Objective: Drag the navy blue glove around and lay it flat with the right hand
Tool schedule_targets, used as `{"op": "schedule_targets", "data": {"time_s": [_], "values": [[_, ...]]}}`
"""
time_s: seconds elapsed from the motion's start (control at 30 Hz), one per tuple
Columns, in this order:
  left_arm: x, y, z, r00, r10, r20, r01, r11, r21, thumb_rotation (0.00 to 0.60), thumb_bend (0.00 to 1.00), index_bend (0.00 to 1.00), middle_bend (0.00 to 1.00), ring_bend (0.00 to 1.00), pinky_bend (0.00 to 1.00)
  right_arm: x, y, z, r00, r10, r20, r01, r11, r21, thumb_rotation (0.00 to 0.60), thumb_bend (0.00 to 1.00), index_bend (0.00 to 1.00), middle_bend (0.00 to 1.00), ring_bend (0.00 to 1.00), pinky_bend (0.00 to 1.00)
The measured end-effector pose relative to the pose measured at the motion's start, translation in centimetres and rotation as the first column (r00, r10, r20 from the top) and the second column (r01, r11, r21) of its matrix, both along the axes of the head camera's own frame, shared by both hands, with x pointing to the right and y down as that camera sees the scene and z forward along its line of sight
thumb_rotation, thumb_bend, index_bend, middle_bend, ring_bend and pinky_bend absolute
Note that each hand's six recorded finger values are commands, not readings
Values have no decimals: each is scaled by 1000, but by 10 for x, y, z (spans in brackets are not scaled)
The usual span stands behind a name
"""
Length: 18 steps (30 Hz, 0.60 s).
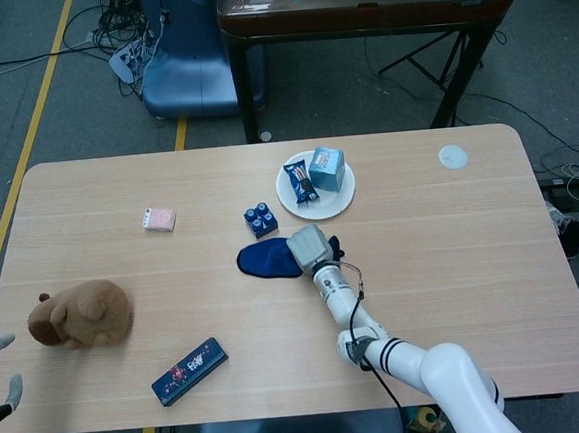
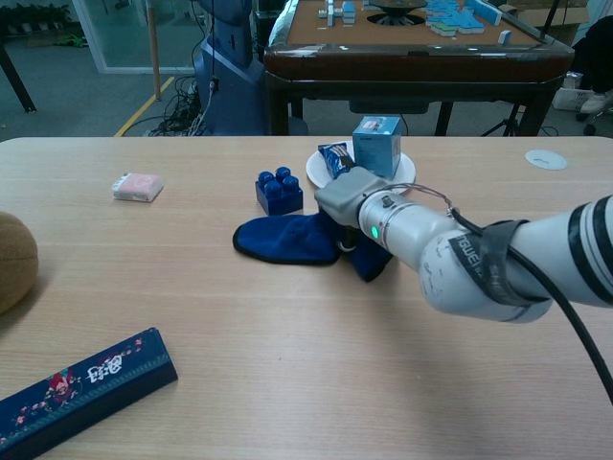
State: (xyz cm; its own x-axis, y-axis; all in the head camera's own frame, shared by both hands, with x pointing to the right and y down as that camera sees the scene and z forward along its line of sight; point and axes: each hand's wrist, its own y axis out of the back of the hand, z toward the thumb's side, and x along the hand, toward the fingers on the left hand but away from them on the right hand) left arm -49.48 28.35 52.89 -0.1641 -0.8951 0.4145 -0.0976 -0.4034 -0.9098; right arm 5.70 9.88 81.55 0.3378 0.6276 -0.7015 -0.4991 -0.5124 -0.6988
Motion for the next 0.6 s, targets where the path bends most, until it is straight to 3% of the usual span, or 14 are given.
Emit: {"op": "schedule_targets", "data": {"time_s": [0.6], "values": [[1, 0, 0, 1000, 4, 1, -4, 1000, -4, 600, 411, 229, 127, 188, 170, -49, 50, -5, 986, -106, 127, 120, 987, -108, 600, 826, 753, 602, 634, 852]]}}
